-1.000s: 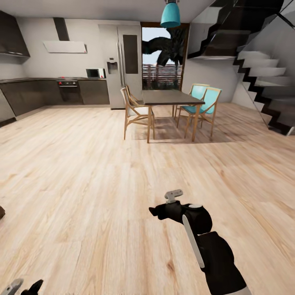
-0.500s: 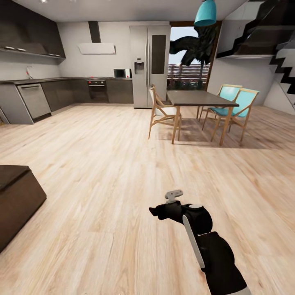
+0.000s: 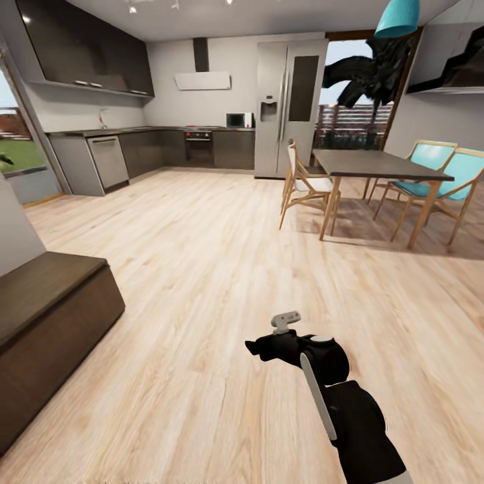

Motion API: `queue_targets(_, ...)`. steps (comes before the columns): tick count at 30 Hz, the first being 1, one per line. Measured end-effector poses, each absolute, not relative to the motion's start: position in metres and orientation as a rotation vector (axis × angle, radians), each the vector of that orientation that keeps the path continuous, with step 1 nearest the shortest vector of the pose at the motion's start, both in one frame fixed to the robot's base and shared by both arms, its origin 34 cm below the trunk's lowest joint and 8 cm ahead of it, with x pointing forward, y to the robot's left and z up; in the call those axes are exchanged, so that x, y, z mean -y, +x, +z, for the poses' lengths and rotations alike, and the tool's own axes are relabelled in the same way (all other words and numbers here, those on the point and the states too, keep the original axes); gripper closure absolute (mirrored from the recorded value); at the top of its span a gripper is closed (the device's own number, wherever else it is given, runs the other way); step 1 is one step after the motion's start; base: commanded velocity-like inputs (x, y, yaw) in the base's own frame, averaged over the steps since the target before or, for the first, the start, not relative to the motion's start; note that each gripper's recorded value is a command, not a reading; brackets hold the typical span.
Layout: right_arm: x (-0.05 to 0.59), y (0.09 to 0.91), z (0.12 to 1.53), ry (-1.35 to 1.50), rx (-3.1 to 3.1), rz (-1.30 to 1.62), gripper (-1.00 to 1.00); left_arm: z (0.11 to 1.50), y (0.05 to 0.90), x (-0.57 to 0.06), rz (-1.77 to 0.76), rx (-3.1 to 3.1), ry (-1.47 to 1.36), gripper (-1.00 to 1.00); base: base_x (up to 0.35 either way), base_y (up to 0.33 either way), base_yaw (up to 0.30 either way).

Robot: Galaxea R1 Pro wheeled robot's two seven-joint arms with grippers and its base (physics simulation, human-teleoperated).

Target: Place each of the two pumpkins and all three candles from the living room inside a cabinet in the living room (use any cabinet), then make sure every cabinet is closed, and position the cauldron so it is next to a table in the living room.

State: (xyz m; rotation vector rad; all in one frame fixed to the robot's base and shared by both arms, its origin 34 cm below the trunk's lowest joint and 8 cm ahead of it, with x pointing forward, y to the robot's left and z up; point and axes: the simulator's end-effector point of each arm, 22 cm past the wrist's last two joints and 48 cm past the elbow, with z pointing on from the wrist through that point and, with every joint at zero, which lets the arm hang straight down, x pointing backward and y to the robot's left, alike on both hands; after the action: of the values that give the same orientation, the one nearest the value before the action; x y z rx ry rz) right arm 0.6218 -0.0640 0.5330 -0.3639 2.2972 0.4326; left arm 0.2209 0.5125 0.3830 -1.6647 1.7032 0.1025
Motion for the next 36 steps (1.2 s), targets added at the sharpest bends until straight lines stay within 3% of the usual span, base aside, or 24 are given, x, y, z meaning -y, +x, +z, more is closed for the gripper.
queue_targets(8,0.057,0.619,0.535,-0.375,-2.292,0.483,-1.00,0.383,0.220,-0.513,0.103,-1.705,-1.666,-1.00,0.005,-0.032,0.285)
queue_targets(14,0.019,0.603,0.556,-0.372,-2.233,0.784,-1.00,0.380,0.217,-0.513,0.109,-1.703,-1.674,-1.00,0.105,-0.302,0.285)
queue_targets(30,0.013,0.596,0.555,-0.360,-2.230,0.842,-1.00,0.374,0.210,-0.512,0.114,-1.705,-1.695,-1.00,0.220,-0.260,0.285)
queue_targets(36,0.012,0.594,0.551,-0.358,-2.245,0.847,-1.00,0.376,0.217,-0.512,0.101,-1.701,-1.682,-1.00,0.089,-0.087,0.285)
